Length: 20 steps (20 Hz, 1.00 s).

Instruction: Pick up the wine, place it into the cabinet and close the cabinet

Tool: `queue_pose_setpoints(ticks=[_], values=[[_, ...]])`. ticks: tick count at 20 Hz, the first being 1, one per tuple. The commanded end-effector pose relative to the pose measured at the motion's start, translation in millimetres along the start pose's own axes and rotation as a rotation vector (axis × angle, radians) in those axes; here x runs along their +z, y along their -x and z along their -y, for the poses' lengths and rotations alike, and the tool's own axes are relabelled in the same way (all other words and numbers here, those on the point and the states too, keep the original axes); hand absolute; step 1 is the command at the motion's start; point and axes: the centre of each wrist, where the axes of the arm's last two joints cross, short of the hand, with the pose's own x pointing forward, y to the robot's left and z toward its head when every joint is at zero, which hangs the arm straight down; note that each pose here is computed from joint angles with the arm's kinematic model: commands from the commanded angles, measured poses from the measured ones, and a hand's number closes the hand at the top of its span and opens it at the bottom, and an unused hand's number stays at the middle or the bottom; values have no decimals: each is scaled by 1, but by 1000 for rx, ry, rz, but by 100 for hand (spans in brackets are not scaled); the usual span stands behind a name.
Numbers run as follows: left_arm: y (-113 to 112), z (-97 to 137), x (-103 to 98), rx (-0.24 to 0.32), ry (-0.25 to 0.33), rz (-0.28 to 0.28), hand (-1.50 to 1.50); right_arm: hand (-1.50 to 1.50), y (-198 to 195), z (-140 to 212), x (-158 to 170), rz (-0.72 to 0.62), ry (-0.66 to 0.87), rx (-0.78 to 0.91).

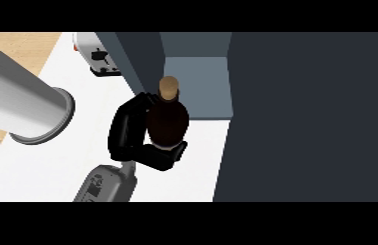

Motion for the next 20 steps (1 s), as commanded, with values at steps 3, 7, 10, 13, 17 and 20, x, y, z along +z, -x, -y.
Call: queue_pose_setpoints(ticks=[3,7,10,13,17,20], values=[[-47,47,-29,17,-20,-7,150,-150,-8,-1,22,10,-58,-52],[-63,61,-49,-10,-44,-32,150,-150,-6,10,10,-3,-65,-33],[-59,61,-80,0,-89,-82,150,-150,-9,-3,11,3,-73,-21],[-58,64,-91,-43,-96,-55,150,-150,-5,-1,6,14,-83,-51],[-44,64,-97,-50,-99,-60,150,-150,-3,7,21,12,-57,-38],[-36,66,-99,-163,-80,-21,150,-150,-14,17,24,11,-82,-20]])
